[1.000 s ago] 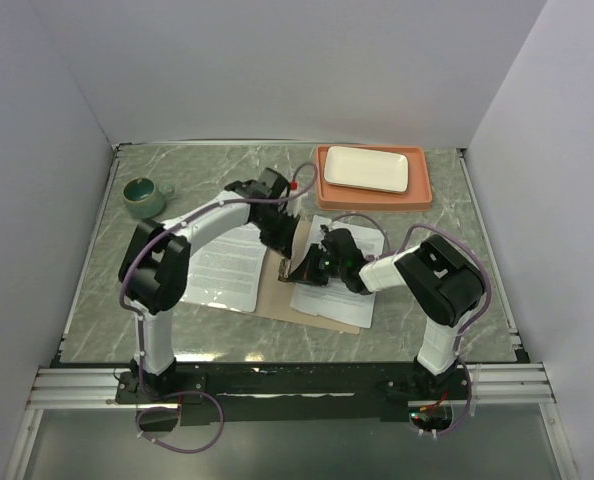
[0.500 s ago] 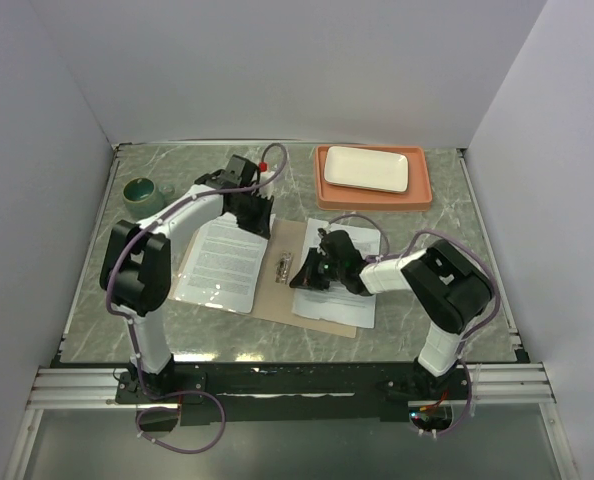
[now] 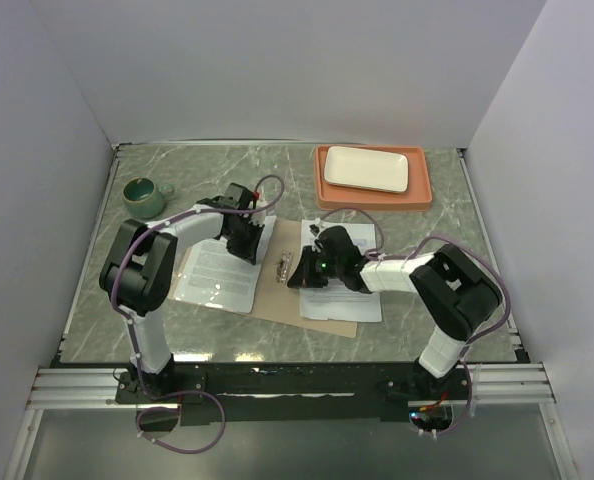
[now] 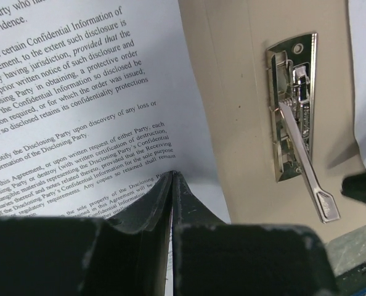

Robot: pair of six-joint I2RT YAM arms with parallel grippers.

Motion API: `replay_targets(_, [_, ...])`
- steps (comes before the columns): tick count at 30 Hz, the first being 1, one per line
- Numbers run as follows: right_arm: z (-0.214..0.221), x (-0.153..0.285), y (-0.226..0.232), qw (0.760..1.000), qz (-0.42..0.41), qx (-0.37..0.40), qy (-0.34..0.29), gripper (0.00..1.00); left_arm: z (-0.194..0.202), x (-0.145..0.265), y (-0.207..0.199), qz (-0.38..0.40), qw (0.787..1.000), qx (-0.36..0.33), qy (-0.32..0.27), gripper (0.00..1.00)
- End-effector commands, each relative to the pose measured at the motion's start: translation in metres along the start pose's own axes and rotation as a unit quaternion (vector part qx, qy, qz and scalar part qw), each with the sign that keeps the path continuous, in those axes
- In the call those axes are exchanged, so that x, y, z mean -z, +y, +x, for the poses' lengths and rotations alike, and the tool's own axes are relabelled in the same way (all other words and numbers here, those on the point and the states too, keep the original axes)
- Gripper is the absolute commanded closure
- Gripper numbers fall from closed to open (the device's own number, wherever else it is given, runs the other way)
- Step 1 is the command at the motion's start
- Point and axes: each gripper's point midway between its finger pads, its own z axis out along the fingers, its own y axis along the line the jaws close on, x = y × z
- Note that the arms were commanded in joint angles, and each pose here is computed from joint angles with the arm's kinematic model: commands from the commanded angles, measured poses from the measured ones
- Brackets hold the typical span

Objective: Put the files into the folder

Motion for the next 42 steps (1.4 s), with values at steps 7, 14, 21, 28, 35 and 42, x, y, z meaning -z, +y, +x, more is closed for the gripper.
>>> replay_targets(7, [-0.017,-0.01,0.066,0.994,-0.087,0.051,-0.05,0.88,0.01,-0.007,-0.001,0.005,1.0,0.0,-0.008,0.92])
replay_targets(14, [-0.032,-0.026,0.052,0.995,-0.038,0.038,-0.088,0.91,0.02,-0.003,-0.003,0.007,1.0,-0.003,-0.005,0.93])
replay_targets(21, [-0.06,-0.032,0.045,0.99,-0.006,0.022,-0.136,0.91,0.027,0.003,-0.004,0.008,1.0,-0.009,-0.004,0.94])
replay_targets(28, [-0.089,-0.029,0.043,0.986,0.001,0.003,-0.167,0.92,0.033,0.01,-0.004,0.004,1.0,-0.015,-0.006,0.95])
replay_targets(35, [-0.107,-0.035,0.022,0.985,0.019,-0.023,-0.17,0.91,0.036,0.016,-0.003,0.003,0.999,-0.033,-0.006,0.96])
replay_targets(42, [-0.117,-0.019,0.036,0.985,0.006,-0.017,-0.171,0.72,0.032,0.025,-0.003,-0.006,0.999,-0.032,-0.012,0.96])
